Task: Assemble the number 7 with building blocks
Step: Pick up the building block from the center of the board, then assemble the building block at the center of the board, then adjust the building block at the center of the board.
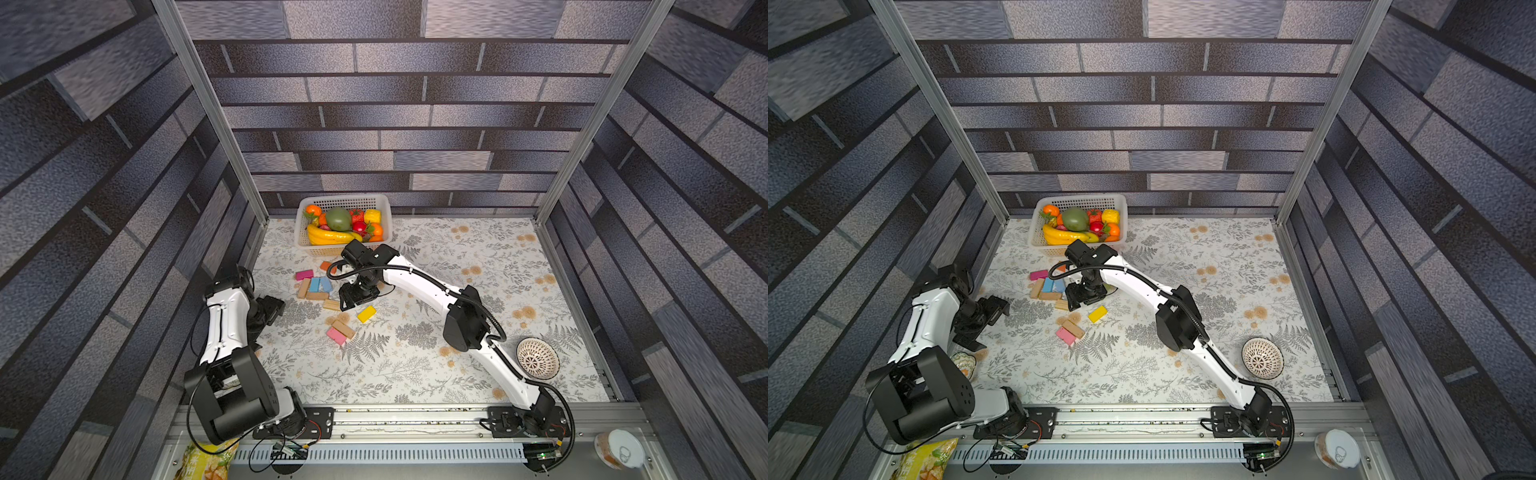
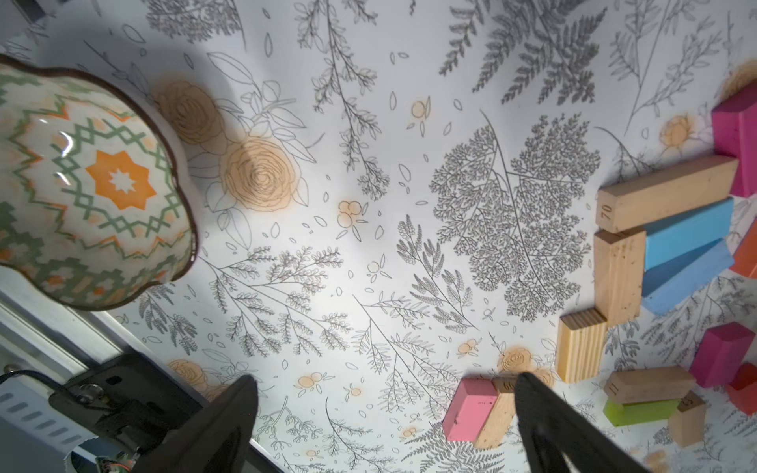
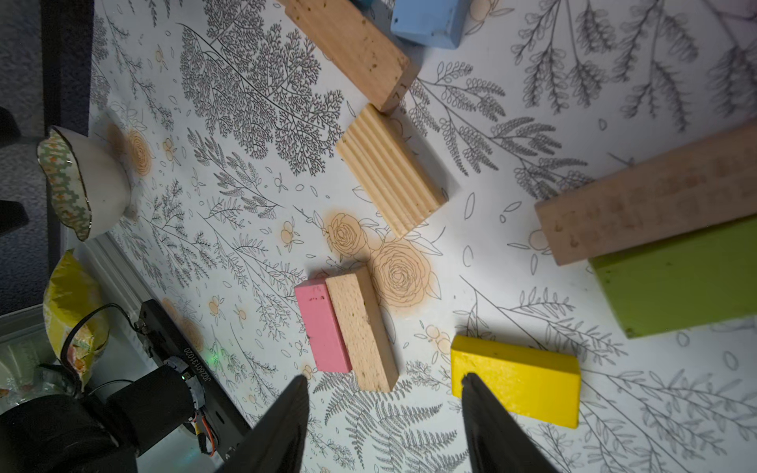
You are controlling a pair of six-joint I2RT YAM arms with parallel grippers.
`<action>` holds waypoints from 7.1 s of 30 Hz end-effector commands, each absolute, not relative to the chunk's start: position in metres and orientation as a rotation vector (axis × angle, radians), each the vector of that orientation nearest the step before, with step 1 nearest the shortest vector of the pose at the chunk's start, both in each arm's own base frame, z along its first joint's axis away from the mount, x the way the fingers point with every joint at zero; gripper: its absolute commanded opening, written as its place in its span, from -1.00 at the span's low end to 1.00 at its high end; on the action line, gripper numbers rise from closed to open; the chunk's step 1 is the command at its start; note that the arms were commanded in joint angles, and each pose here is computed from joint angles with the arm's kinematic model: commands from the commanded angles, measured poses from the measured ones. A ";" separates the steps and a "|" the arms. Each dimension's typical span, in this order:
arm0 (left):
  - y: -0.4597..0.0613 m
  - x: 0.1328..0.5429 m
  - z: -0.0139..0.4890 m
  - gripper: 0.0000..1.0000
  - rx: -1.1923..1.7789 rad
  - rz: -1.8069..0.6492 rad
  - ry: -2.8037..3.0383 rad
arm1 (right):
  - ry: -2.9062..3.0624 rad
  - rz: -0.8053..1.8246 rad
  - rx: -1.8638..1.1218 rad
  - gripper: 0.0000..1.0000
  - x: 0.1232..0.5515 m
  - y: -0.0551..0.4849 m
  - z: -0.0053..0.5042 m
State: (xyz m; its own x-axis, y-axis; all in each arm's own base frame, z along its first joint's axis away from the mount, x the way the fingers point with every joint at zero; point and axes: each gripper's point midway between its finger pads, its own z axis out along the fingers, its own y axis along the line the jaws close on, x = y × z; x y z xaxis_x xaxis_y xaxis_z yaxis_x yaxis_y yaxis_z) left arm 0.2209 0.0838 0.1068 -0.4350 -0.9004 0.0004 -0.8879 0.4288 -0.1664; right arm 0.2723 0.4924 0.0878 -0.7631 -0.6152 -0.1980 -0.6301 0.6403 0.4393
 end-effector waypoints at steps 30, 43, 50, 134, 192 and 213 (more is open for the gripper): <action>0.054 0.234 0.102 0.99 -1.463 -0.414 2.657 | 2.646 0.283 -1.564 0.06 0.213 0.470 0.045; 0.054 0.243 0.102 0.99 -1.440 -0.416 2.692 | 2.594 0.332 -1.552 -0.02 0.218 0.492 0.036; 0.054 0.244 0.100 0.99 -1.433 -0.411 2.705 | 2.608 0.320 -1.559 -0.02 0.215 0.492 0.028; 0.022 0.262 0.105 0.99 -1.025 -0.443 2.824 | 1.843 -0.038 -2.044 -1.00 0.428 0.292 0.023; -0.023 0.321 0.136 0.99 -0.953 -0.668 2.637 | 2.849 0.712 0.049 0.72 0.413 0.269 0.162; -0.040 0.332 0.150 0.99 -0.881 -0.748 2.618 | 2.809 1.324 0.547 0.73 0.447 0.285 0.088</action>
State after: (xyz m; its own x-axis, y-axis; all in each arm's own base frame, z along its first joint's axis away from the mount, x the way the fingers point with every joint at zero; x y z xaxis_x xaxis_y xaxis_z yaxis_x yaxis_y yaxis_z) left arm 0.3456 -0.0413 0.1453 -0.7700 -0.6297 -0.1030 -0.4817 0.6795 -0.5534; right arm 0.4510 0.2861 0.1008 -0.9409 0.3149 0.1249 0.2970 0.5893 0.7513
